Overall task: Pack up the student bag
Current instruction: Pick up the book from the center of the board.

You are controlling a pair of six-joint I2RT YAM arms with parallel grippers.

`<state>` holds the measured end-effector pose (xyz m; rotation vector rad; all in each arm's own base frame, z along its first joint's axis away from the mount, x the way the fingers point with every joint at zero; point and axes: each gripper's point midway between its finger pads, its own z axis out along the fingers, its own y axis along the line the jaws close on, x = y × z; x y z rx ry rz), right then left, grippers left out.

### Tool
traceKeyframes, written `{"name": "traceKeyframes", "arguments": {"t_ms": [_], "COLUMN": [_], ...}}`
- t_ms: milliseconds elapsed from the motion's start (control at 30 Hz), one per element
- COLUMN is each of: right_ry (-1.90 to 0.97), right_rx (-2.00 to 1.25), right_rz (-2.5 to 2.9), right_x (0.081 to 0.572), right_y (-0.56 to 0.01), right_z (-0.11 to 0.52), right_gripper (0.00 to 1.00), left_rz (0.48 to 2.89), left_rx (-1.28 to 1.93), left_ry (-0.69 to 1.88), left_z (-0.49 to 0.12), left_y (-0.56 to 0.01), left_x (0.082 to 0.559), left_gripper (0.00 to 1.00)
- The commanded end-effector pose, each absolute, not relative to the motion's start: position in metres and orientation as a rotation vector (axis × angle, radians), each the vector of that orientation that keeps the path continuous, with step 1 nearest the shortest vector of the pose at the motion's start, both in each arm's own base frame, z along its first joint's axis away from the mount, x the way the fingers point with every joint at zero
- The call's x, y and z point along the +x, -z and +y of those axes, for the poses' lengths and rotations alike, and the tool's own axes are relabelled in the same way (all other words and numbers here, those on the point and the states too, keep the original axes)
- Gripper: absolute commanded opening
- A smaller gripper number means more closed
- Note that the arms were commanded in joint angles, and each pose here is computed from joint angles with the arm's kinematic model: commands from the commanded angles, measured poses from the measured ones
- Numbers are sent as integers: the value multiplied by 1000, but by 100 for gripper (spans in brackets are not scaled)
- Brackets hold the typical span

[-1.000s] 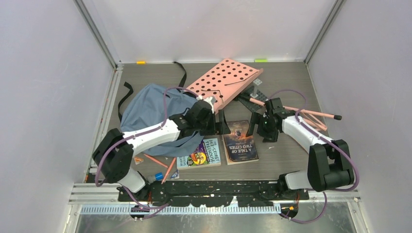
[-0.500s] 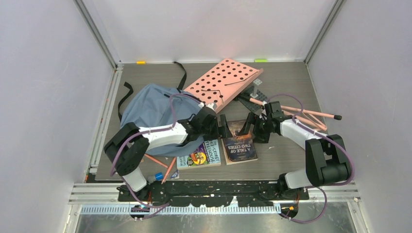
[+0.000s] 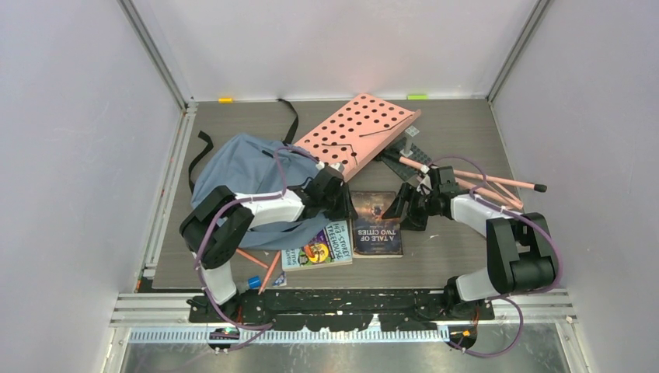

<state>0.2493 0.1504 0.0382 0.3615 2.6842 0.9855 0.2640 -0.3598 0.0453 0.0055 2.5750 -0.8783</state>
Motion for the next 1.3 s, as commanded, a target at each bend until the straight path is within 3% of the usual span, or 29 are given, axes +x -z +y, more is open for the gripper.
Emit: {"name": "traceKeyframes", "arguments": {"t_ms": [0, 300, 800, 900, 933, 1033, 1133, 1267], "right_ry": [-1508, -1528, -1455, -1427, -1366, -1130, -919, -688], "right_rx": [132, 202, 234, 242, 264, 260, 228, 195], "right_rz": [2510, 2306, 2373, 2386, 2426, 2467, 2460, 2515], "right_x": [232, 245, 251, 255, 251, 255, 256, 258], "right_y": [-108, -148, -119, -122, -117, -122, -141, -158], "right_z": [203, 205, 202, 201, 195, 175, 153, 127], "right_gripper": [70, 62, 50, 34, 26, 15, 3, 1], "left_rz": [2547, 2468, 2403, 2387, 2380, 2358, 2313, 2251], "left_rx": [189, 284, 370, 385, 394, 451, 526, 620], "left_ry": [1107, 1239, 1332, 1312, 1295, 1236, 1135, 976], "left_z": [-399, -408, -422, -421, -420, -418, -412, -397], "left_y": [-59, -76, -88, -92, -96, -113, -140, -174], "left_x": [241, 235, 235, 237, 239, 244, 253, 265], "left_gripper": [24, 4, 3, 3, 4, 11, 26, 50]}}
